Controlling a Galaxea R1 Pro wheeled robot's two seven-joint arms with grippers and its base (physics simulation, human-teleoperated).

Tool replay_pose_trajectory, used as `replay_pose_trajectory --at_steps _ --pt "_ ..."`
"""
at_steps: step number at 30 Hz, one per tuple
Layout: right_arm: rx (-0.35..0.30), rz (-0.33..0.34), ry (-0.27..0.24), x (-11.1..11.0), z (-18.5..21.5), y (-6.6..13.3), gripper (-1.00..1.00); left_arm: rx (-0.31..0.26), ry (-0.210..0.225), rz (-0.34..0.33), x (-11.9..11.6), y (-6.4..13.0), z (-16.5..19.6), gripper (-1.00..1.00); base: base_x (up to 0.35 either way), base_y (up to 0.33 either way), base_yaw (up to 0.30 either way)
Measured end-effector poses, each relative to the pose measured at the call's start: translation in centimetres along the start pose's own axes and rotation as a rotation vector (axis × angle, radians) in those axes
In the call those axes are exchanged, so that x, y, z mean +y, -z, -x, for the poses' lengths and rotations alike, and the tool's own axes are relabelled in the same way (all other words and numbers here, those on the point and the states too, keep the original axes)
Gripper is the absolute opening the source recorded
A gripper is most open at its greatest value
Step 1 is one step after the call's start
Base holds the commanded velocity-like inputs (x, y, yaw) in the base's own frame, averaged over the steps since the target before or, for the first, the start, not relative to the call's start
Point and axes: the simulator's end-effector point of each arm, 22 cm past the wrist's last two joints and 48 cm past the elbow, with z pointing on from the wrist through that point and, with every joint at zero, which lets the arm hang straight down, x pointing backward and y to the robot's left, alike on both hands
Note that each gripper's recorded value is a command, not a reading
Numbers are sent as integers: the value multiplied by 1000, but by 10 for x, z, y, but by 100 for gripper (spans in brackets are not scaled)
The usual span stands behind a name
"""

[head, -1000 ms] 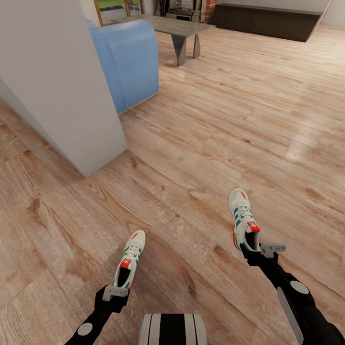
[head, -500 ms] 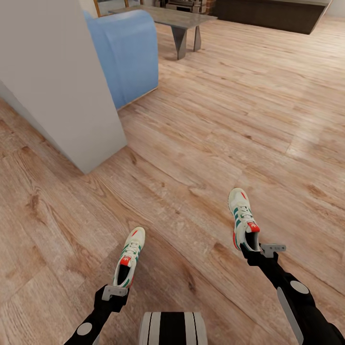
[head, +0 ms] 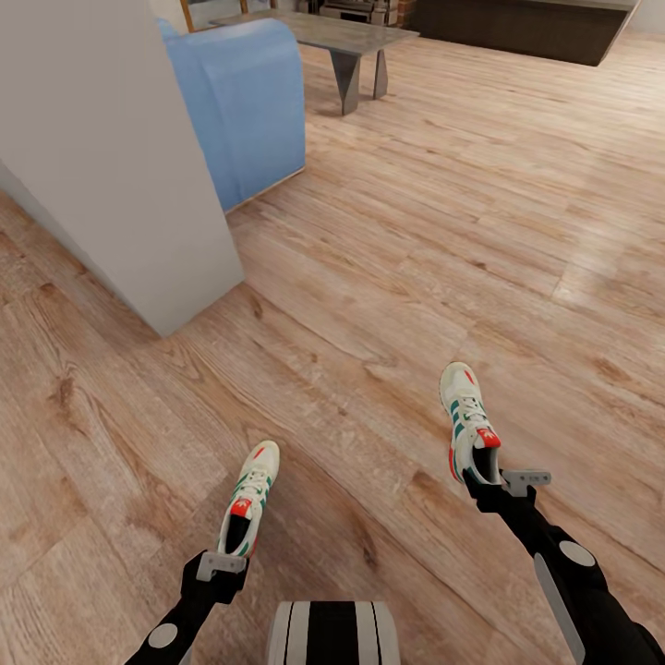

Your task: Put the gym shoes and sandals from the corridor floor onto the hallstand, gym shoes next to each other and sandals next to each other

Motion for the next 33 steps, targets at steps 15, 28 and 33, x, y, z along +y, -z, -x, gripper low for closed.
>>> replay_pose_trajectory --at_steps 15,28,33 --pt "0 -1 0 0 0 0 -100 0 -8 -6 -2 0 0 100 60 -33 0" --pt "0 0 -1 0 0 0 -100 0 3 0 0 0 0 -100 7 -4 0" --pt "0 1 -1 1 0 0 -100 0 5 3 1 0 0 -100 0 0 0"
